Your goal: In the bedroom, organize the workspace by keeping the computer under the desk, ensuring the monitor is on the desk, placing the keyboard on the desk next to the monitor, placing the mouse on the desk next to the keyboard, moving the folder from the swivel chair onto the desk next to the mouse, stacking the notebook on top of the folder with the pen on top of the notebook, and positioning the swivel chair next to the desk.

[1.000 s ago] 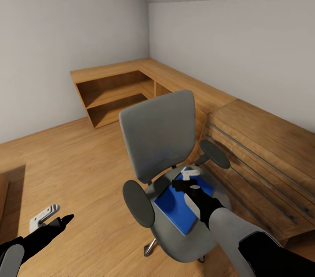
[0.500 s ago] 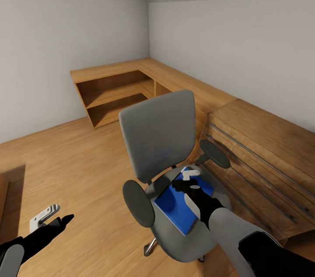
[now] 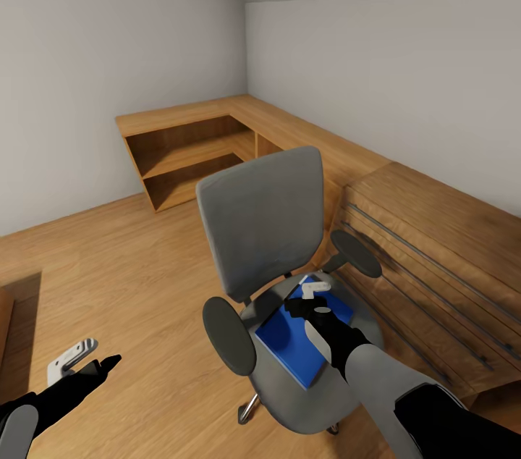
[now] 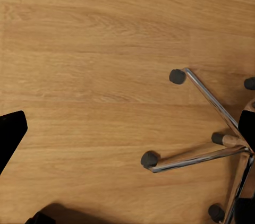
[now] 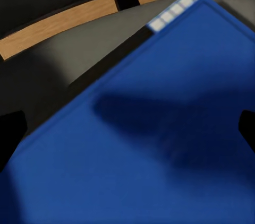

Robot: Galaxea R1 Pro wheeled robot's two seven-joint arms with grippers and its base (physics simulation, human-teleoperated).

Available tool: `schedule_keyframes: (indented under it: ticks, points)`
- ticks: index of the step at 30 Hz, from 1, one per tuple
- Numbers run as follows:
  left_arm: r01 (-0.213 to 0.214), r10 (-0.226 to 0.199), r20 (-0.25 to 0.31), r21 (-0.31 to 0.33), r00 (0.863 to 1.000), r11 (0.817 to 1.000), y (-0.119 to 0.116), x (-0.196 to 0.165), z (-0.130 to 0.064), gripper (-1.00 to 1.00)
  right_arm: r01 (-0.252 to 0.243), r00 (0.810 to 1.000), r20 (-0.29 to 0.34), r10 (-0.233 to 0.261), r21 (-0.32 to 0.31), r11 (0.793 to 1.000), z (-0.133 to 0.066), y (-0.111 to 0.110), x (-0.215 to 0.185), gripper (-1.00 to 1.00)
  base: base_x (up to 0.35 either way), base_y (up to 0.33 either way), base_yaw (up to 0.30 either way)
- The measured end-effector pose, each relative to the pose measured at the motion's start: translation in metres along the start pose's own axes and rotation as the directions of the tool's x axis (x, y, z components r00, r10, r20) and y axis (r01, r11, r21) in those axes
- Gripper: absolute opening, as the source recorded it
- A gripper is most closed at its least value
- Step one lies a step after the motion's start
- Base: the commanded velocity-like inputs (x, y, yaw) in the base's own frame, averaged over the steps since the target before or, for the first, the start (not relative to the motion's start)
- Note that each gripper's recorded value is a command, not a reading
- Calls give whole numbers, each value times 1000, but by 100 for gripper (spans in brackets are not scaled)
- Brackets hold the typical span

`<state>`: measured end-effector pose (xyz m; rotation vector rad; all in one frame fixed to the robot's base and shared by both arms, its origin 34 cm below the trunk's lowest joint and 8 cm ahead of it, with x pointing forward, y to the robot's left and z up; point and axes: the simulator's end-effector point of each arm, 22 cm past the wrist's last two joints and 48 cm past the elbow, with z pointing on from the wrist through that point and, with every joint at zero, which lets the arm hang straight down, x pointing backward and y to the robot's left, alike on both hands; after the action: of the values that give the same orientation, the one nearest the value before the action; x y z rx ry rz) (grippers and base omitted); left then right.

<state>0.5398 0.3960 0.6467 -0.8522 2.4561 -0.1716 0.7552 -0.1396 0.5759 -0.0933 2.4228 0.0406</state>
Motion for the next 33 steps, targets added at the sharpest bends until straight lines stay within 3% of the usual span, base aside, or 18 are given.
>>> schedule_keyframes:
  ticks: [33]
  points:
    - [9,-9,6,-7,1000,1000,7,1,5,100,0,1000,0,0,0,1000,5,0,5,100,0,0,0]
